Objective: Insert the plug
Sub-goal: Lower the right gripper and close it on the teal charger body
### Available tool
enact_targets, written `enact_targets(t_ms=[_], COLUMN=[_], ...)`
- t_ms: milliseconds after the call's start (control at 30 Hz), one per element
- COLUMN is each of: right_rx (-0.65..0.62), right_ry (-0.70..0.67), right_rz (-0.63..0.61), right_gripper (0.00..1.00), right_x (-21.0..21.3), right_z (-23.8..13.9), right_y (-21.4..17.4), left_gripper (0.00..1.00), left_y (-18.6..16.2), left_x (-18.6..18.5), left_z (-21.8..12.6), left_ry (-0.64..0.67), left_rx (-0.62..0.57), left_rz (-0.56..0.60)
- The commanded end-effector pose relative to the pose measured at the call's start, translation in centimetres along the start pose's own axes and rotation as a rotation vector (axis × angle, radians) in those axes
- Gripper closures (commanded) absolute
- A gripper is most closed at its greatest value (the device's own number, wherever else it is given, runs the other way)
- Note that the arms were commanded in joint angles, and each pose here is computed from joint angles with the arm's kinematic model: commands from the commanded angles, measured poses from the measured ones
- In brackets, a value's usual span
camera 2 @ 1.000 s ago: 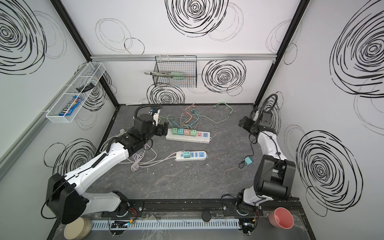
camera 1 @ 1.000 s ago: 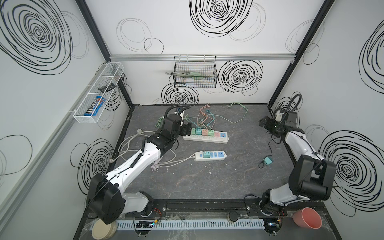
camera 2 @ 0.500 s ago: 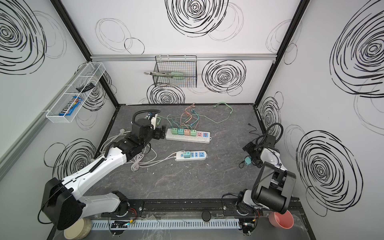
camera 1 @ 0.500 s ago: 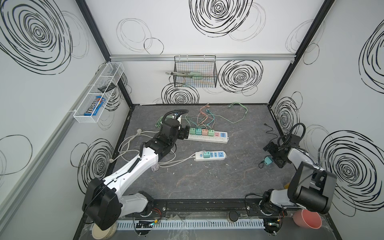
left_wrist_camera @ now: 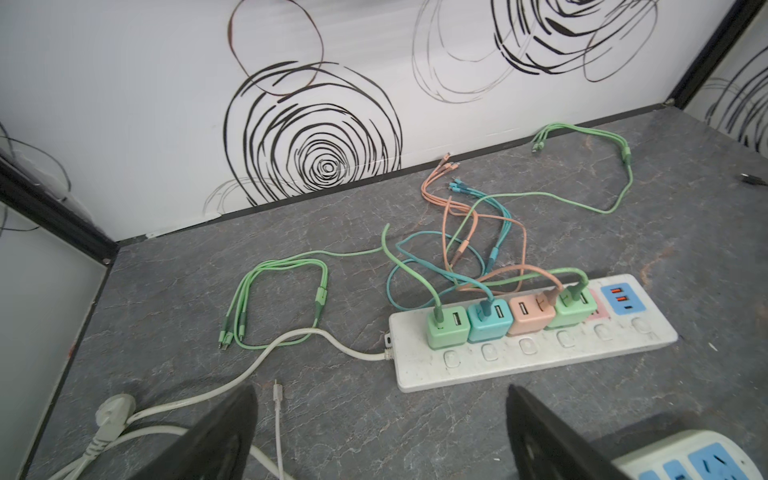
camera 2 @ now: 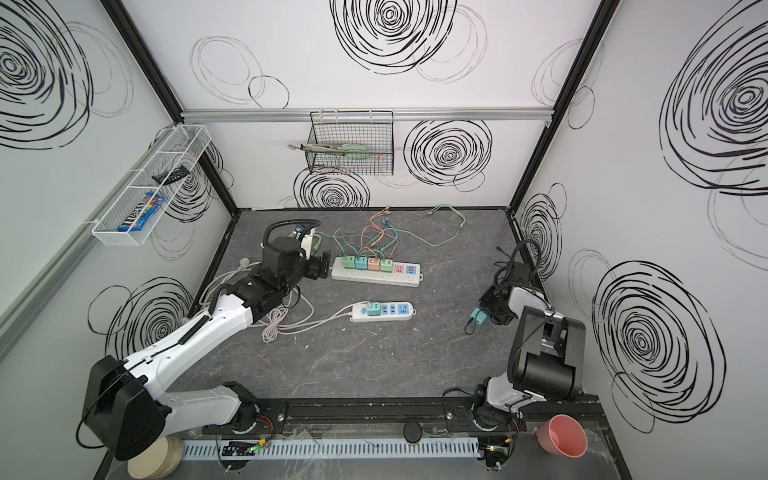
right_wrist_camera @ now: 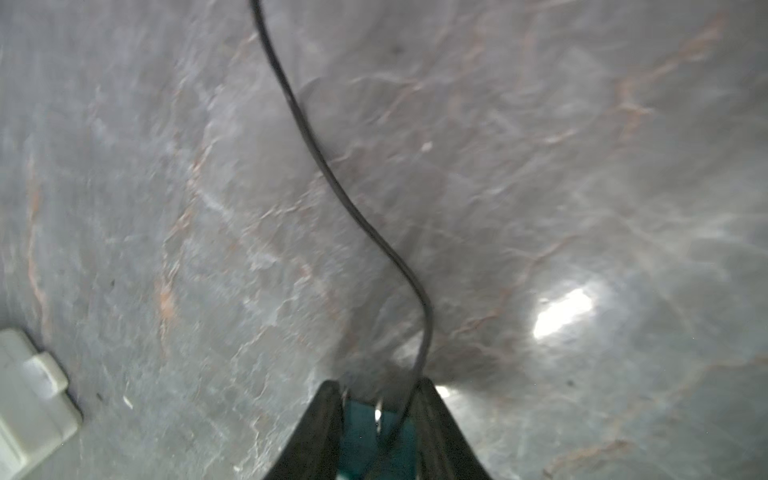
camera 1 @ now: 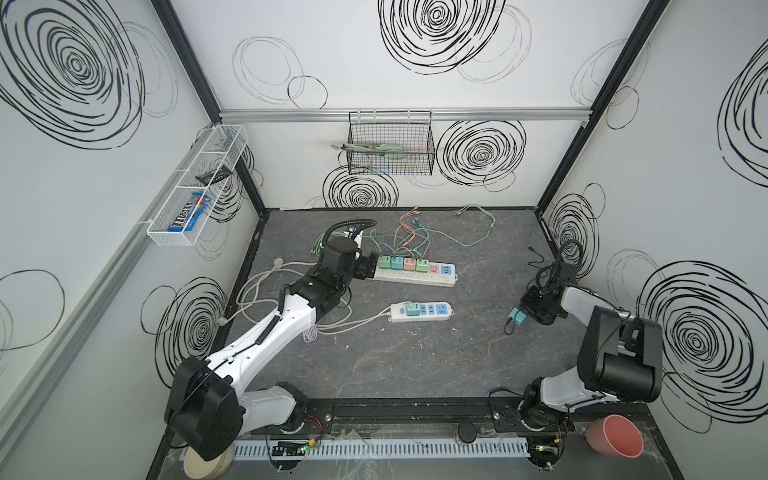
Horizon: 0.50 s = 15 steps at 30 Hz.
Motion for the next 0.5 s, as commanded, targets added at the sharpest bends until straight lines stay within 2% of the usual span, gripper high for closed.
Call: enact_targets(t_ms=[0,100,200,300,467], right_rx=[-0.014,-0.004,0.029,0.044,-0.061], right_ry=[0.108,0.187,0.255,0.332,0.331], right_rz=[-0.164,-0.300,-0.397,-0.419,-0.435], right_gripper=[0.73,0.76,0.84,0.96,1.00], right_x=[3.5,6.3,8.4,9.5,9.6], right_z=[-1.2,-1.1,-0.7,-0.9,-2.9], right_y=[-0.5,-1.9,-3.7,-4.8,-4.1], left_gripper=[0.04,0.04,0.04,0.04,0.04], left_y=[1.0,0.7,0.1,-0.4,-0.6], left_x=[-1.9,-3.7,-4.9,-6.0,-7.3], left_z=[0.4,0.5,0.5,0.5,0.5], left_ry=[-0.163,-0.245,-0.249,-0.251,-0.277], left_rx=[-0.023,-0.009,0.017,0.040,0.048], left_rz=[0.001,0.031,0.095,0.147,0.174])
Point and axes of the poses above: each gripper's point midway between its finger pads, its own z axis out along the fingers, its own x axis along the line the jaws close on, y = z × x, the point moved 7 cm from there along -z, back along the fingers, and after that the axes turned 3 degrees about z, right-handed, at the moved point
